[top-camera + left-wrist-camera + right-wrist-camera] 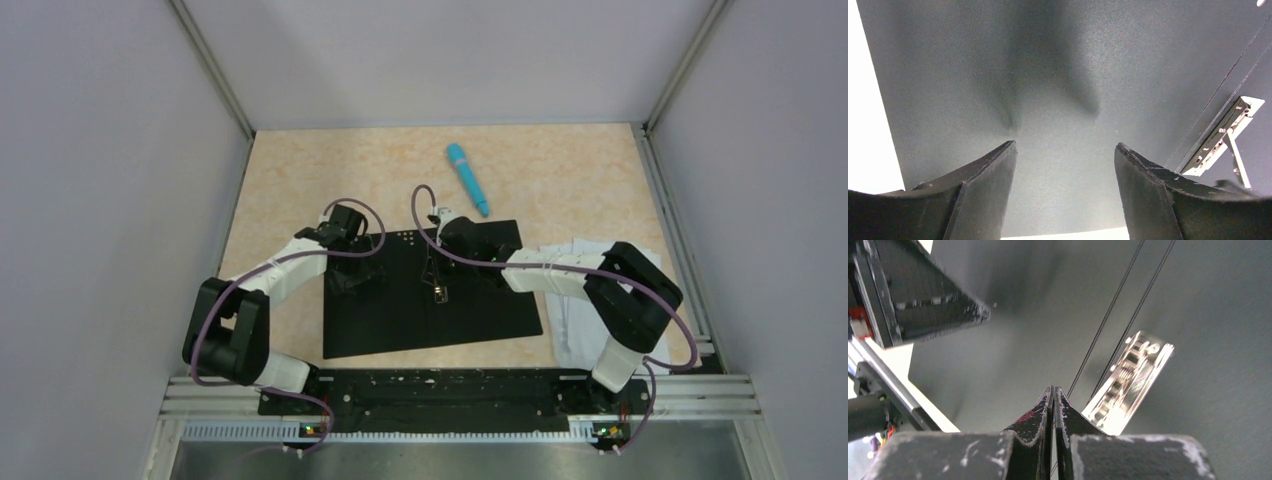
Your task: Put the files into the folder
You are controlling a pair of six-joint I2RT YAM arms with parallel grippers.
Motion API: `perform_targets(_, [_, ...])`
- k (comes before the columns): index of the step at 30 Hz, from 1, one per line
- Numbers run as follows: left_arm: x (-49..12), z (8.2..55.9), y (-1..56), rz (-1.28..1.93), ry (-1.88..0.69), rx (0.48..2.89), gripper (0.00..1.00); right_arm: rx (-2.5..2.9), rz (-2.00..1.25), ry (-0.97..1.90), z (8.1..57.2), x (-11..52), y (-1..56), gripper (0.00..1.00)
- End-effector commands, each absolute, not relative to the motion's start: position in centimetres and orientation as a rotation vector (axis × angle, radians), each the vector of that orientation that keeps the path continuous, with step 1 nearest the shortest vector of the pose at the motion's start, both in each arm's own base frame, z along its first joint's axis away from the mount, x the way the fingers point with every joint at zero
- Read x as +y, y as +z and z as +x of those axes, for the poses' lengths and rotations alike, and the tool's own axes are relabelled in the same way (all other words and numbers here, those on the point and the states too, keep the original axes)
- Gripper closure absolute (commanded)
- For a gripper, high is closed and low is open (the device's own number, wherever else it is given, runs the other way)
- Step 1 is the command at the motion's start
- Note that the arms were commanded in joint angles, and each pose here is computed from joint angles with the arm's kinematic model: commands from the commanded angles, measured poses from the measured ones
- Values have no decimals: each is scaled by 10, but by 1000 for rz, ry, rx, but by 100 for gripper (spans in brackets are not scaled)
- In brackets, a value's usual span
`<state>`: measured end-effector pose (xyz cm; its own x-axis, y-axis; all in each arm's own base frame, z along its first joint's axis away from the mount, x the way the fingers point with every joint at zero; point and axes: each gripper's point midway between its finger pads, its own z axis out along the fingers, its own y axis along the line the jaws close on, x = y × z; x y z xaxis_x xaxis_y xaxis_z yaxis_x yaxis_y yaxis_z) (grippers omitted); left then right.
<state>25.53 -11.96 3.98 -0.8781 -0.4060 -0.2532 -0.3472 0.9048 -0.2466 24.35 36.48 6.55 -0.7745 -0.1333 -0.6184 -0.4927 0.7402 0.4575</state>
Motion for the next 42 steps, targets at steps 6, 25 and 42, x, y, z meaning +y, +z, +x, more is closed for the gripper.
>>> perform_targets(6, [-127,272,52,-492,-324,2730,24,2305,-487,767,303,372,75,99])
perform_targets(25, [-148,292,88,-381,-486,2642,22,2308,-450,711,344,382,104,93])
perform_targets(42, [-349,293,172,97,-807,2419,14,2230,313,208,337,129,177,9])
